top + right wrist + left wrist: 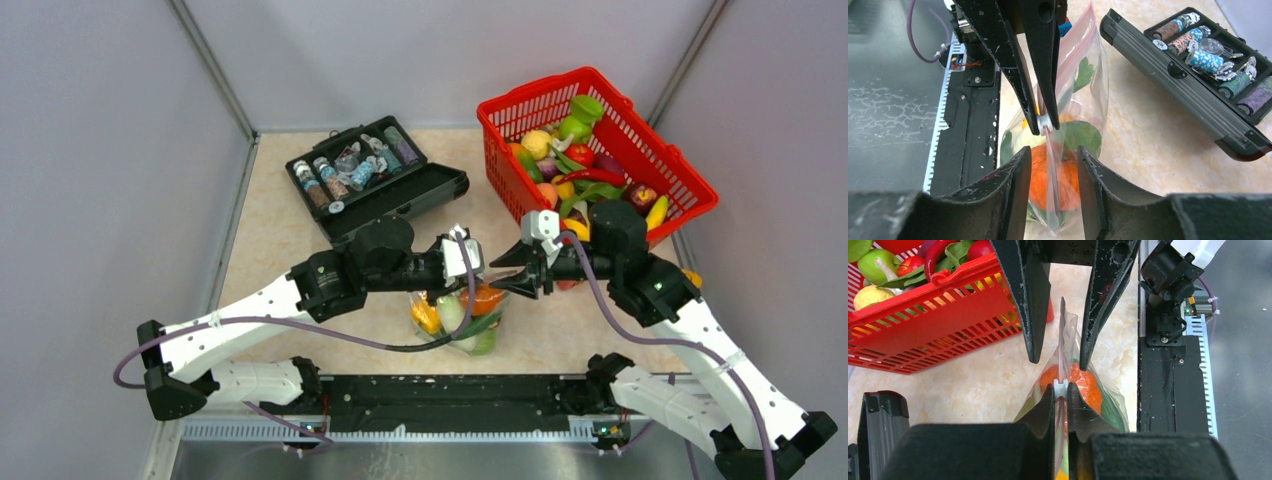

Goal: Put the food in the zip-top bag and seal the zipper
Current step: Zip the zipper food storage bag at the center of the board.

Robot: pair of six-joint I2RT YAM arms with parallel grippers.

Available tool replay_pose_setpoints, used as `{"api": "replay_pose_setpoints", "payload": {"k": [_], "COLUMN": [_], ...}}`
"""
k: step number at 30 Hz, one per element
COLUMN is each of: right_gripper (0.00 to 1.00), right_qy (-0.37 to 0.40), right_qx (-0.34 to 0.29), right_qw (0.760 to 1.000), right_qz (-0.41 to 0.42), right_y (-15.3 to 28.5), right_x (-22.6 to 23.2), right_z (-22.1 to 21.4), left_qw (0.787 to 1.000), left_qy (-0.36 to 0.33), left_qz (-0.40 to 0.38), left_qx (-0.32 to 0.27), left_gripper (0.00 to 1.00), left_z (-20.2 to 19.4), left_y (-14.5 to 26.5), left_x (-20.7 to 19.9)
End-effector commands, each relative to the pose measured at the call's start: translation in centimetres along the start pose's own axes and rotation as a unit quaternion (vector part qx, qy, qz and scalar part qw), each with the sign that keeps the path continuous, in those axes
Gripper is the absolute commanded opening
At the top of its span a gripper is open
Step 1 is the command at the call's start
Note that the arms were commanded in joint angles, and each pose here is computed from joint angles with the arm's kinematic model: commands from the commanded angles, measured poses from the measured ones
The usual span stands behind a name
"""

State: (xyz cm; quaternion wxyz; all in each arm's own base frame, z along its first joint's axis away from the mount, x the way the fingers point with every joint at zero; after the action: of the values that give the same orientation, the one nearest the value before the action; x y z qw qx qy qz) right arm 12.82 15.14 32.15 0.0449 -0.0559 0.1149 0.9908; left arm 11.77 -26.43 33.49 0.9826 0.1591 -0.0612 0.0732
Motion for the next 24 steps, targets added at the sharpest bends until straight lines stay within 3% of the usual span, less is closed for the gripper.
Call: {"api": "replay_pose_setpoints", "payload": {"k": [1,6,14,24], "right_gripper": [0.29,0.00,0.00,0.00], "right_qy": [0.034,0.030,0.030,0.012], "right_qx": [-0.028,-0.024,-0.029,-0.019], "right_qw": [0.999,0.999,0.996,0.996], "right_qz": [0.006,-0.018,-0.084,-0.081], "right_y": [0.3,0.5,1.4,1.2], "right_x": [0.0,-0.1,0.1,0.1], "right_z": [1.7,1.4,1.0,0.3], "left_qw": [0.999,1.000,0.999,0.994], "left_qy": [-0.006,-0.004,-0.011,-0.012], "left_qz": [0.008,0.012,0.040,0.105], "left_qx": [-0.031,-0.027,-0.014,0.011], "left_gripper": [0.00,0.00,0.00,0.00], "left_z": [2.0,1.7,0.9,-1.2], "left_y": [0.7,0.6,1.6,4.2], "left_x": [0.2,0.3,0.4,0.5]}}
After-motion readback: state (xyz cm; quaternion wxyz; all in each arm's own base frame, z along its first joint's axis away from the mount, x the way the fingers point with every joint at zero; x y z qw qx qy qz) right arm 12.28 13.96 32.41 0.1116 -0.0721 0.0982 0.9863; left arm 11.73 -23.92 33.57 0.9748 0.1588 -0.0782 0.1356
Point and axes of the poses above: each gripper's point midway between its finger pads, its own y axis back along the fingers, its own x axis along the line the jaws close on, z = x × y, the point moved 9 cm from there along y, back along the fingers, and after that the axes turned 1 degree about y, right-handed, at the moved point
